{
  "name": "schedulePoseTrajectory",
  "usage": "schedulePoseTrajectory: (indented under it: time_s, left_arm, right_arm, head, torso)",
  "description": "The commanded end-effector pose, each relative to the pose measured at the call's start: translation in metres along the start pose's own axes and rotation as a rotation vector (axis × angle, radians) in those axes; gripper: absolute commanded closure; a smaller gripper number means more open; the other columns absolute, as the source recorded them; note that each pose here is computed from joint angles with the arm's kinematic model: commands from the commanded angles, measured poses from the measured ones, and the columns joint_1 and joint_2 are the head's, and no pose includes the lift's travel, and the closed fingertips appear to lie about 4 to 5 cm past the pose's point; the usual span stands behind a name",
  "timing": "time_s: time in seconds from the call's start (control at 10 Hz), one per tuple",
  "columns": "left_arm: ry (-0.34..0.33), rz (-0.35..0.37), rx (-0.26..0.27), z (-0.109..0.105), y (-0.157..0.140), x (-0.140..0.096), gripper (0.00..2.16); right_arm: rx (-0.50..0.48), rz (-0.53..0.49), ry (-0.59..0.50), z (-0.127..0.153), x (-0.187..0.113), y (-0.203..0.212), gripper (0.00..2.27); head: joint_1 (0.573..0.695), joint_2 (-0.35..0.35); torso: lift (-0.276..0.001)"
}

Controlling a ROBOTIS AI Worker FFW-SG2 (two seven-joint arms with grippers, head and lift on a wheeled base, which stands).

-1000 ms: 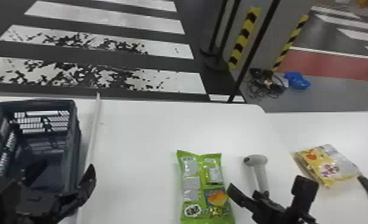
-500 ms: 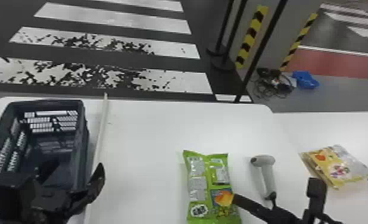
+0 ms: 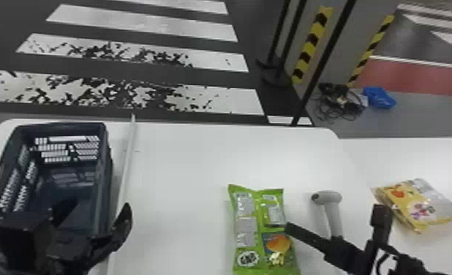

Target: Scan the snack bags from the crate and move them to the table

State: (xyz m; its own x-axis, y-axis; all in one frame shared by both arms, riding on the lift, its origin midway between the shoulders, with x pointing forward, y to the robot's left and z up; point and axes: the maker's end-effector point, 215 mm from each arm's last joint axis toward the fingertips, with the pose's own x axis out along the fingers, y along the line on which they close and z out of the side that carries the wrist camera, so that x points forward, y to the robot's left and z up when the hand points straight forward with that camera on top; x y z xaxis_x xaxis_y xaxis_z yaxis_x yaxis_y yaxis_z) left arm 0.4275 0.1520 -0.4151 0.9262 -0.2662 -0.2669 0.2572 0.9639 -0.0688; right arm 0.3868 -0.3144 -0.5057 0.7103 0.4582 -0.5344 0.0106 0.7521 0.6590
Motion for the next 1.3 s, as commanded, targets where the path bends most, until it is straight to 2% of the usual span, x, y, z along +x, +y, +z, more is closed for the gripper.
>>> schedulePoseTrajectory:
  time_s: [0.0, 0.5, 0.6, 0.7, 0.8, 0.9, 1.2]
  left_arm:
    - [0.006, 0.002, 0.001, -0.003, 0.002, 0.001, 0.03]
    - [0.004, 0.001, 0.001, -0.002, 0.002, 0.006, 0.03]
    - [0.004, 0.002, 0.0, -0.002, 0.002, 0.006, 0.03]
    - [0.004, 0.002, -0.002, -0.002, 0.002, 0.006, 0.03]
    - [0.003, 0.0, -0.002, -0.001, 0.001, 0.006, 0.03]
    - [0.004, 0.002, -0.003, -0.003, 0.002, 0.007, 0.03]
    - [0.019, 0.0, -0.005, -0.01, -0.001, 0.007, 0.03]
  right_arm:
    - [-0.002, 0.008, 0.003, -0.002, 0.007, -0.003, 0.07]
    - [-0.015, 0.038, 0.061, -0.022, 0.018, 0.011, 0.12]
    - [-0.013, 0.021, 0.102, -0.031, 0.018, 0.007, 0.6]
    - [0.002, 0.003, 0.15, -0.04, 0.017, 0.001, 1.41]
    - [0.004, -0.014, 0.172, -0.042, 0.015, -0.005, 2.11]
    - [-0.01, -0.016, 0.164, -0.038, 0.015, -0.007, 2.24]
    - [-0.055, -0.02, 0.155, -0.019, 0.008, -0.006, 2.24]
  head:
    - [0.695, -0.223]
    - [0.695, -0.198]
    - [0.695, -0.193]
    - [0.695, -0.188]
    - [0.695, -0.186]
    - [0.695, -0.191]
    - [0.695, -0.205]
  torso:
    - [-0.095]
    - [-0.095]
    - [-0.095]
    - [-0.095]
    - [-0.095]
    - [-0.095]
    - [-0.095]
